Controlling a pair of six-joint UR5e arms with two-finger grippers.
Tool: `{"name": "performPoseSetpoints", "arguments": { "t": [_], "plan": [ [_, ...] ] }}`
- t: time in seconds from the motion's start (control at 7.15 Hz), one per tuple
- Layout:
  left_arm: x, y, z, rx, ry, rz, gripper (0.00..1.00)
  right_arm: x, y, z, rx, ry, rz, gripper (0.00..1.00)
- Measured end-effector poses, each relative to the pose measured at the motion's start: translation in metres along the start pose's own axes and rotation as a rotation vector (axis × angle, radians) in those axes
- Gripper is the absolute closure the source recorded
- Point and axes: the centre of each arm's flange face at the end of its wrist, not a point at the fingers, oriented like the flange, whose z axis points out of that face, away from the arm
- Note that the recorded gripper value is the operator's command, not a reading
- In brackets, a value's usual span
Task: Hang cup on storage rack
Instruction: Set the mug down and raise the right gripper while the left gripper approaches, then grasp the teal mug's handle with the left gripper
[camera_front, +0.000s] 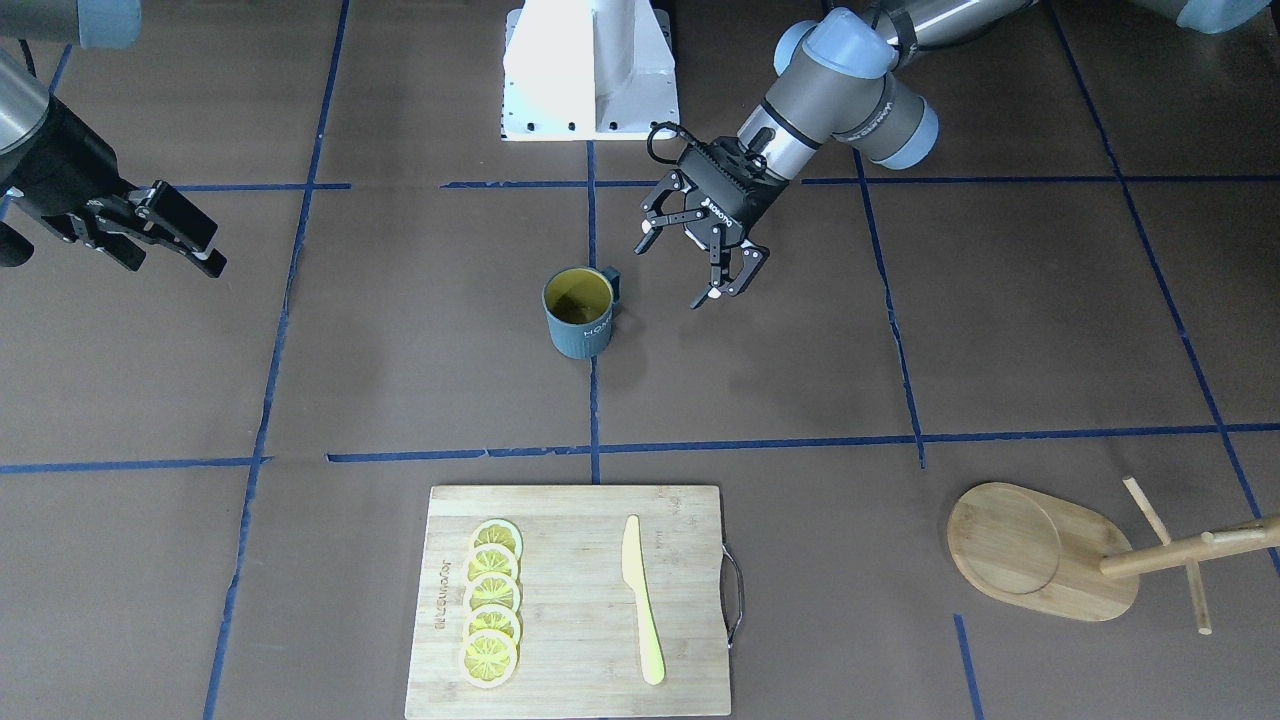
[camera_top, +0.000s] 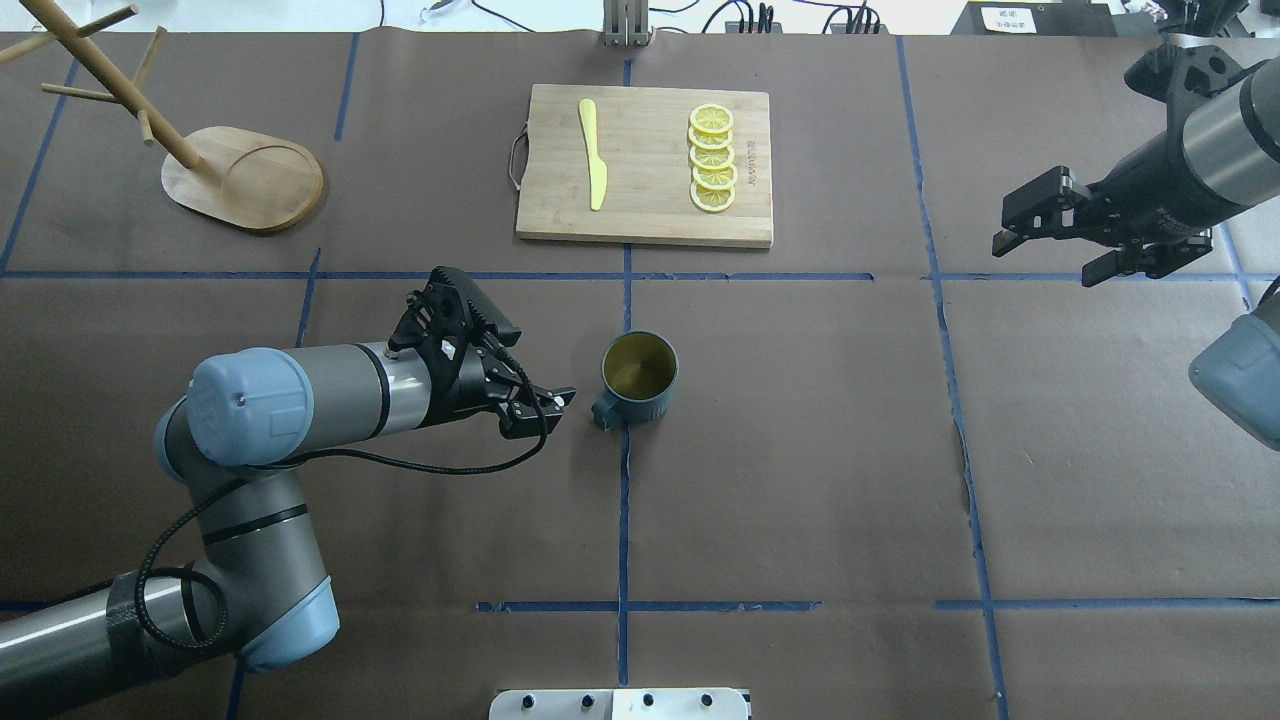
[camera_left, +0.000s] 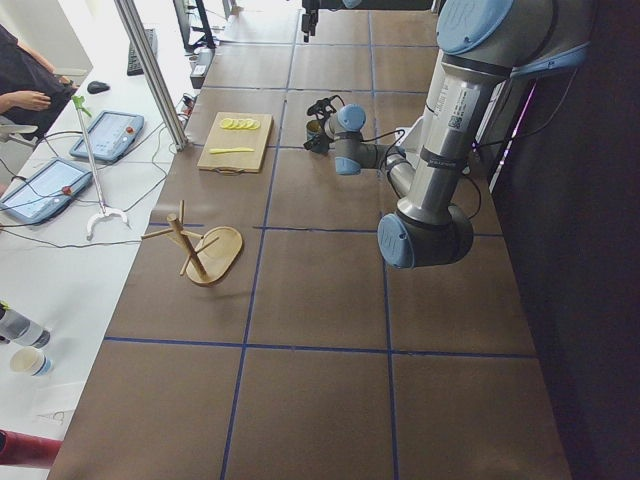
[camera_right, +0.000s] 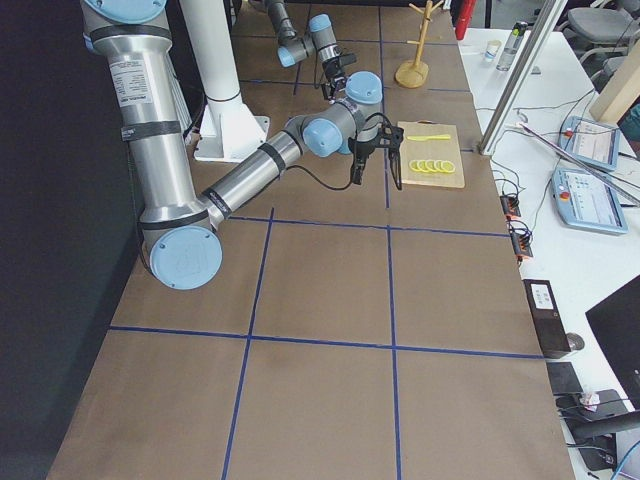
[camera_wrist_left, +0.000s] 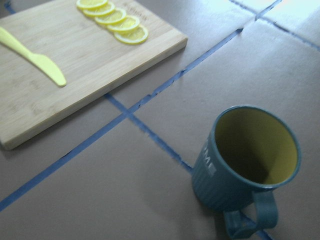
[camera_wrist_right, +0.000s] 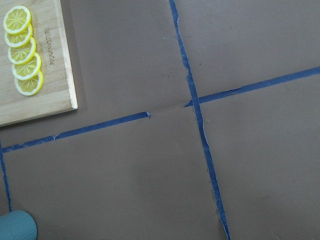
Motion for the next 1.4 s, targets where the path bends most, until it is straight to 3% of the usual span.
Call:
{"name": "performPoseSetpoints", "arguments": {
  "t": [0.42, 0.98, 1.4],
  "plan": [
    [0.032, 0.034, 0.019, 0.097, -0.071, 0.097, 0.01, 0.000, -0.002, 0.004, -0.004, 0.004, 0.000, 0.00],
    [0.068, 0.052, 0.042, 0.114, -0.084, 0.108, 0.13, 0.001, -0.004, 0.006, -0.004, 0.007, 0.001, 0.00],
    [0.073, 0.059, 0.053, 0.131, -0.142, 0.107, 0.25, 0.001, -0.005, 0.008, -0.005, 0.009, 0.003, 0.00]
  ]
}}
